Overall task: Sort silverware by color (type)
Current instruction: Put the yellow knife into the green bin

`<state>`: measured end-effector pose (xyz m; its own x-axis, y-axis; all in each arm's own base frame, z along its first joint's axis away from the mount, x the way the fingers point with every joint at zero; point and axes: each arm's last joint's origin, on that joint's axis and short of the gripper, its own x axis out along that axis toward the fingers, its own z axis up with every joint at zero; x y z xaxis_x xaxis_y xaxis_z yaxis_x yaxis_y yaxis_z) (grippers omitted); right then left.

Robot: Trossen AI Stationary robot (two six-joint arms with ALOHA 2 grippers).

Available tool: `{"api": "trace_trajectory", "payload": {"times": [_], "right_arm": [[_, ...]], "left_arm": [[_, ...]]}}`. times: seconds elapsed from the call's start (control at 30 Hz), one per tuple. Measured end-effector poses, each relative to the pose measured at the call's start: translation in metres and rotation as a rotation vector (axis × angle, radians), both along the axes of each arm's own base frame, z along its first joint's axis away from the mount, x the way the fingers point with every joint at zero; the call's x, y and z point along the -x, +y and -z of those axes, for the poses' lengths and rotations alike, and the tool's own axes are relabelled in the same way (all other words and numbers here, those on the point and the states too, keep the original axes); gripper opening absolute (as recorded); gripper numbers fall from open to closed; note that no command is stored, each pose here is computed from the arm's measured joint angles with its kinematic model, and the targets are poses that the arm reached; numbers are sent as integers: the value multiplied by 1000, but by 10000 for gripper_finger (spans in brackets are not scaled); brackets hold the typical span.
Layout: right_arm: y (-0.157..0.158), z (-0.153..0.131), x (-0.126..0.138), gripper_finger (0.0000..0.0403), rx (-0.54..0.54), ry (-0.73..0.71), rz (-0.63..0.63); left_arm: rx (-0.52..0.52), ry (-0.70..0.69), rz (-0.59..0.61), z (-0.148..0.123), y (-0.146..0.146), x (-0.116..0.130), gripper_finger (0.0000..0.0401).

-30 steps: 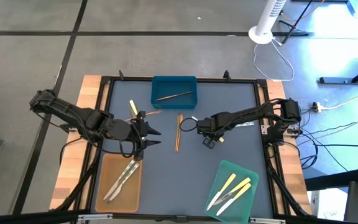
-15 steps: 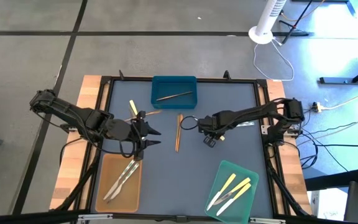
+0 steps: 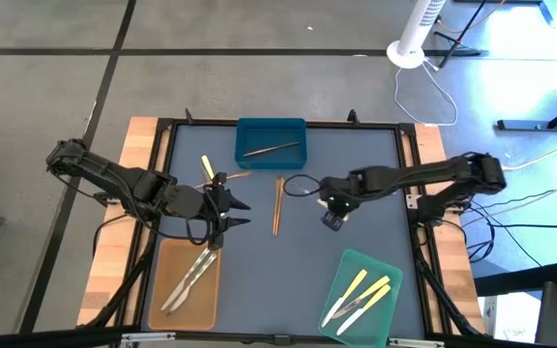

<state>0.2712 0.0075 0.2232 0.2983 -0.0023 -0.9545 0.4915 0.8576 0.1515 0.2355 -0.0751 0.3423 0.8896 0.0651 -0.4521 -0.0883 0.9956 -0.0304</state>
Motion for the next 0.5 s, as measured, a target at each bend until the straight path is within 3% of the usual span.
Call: {"api": "trace_trajectory", "payload": {"times": [0.5], "right_arm": [[72, -50, 38, 50, -95, -234, -313]], "left_arm": [[0, 0, 0, 0, 0, 0, 142]]}}
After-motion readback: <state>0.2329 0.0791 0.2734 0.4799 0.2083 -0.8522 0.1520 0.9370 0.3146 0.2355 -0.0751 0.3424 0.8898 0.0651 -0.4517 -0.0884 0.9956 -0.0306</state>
